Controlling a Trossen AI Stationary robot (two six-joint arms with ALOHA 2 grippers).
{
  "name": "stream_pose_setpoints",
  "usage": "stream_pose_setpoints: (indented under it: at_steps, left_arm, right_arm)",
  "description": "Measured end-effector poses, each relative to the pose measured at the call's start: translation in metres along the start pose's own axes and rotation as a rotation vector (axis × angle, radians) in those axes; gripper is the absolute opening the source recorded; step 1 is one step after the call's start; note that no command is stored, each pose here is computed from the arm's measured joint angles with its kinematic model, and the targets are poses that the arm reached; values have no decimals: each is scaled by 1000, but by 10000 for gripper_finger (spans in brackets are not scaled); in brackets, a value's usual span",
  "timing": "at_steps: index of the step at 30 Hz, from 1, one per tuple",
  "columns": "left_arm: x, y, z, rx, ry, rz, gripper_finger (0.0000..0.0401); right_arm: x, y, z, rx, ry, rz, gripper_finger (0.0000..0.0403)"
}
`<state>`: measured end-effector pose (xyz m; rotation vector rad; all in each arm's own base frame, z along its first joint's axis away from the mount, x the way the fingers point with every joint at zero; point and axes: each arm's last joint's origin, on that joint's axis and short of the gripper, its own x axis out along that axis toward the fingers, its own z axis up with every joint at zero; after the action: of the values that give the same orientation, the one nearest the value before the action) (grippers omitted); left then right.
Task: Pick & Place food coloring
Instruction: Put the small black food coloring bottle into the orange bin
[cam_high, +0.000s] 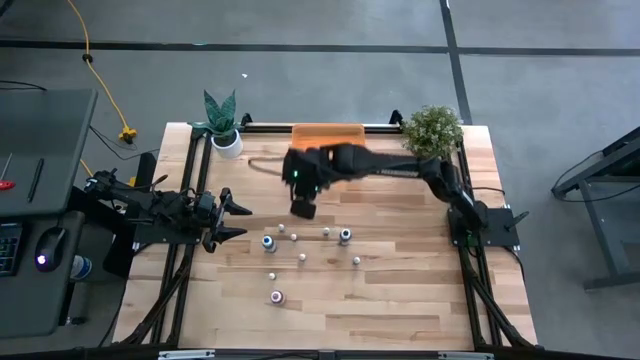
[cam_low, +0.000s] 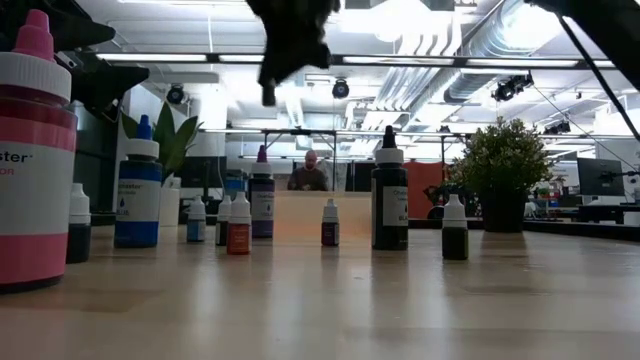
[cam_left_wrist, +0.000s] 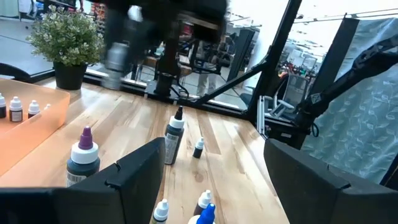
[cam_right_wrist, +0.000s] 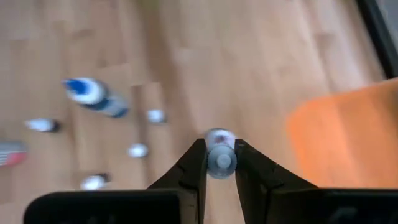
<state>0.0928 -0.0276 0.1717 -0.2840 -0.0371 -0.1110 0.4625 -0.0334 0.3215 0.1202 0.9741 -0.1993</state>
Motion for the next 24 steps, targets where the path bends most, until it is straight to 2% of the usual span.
stream_pose_setpoints:
  at_steps: [5,12,18,24]
  left_arm:
    - [0,0,0,0,0,0,271]
    - [0,0,0,0,0,0,271]
    - [0,0,0,0,0,0,271]
    - [0,0,0,0,0,0,271]
  right_arm:
    - [2,-51,4,30,8,-61,53]
    - [8,-118,-1,135,48,-133,54]
    - [39,-157,-26,221,124,-126,56]
    - [75,-187,-55,342,134,-87,58]
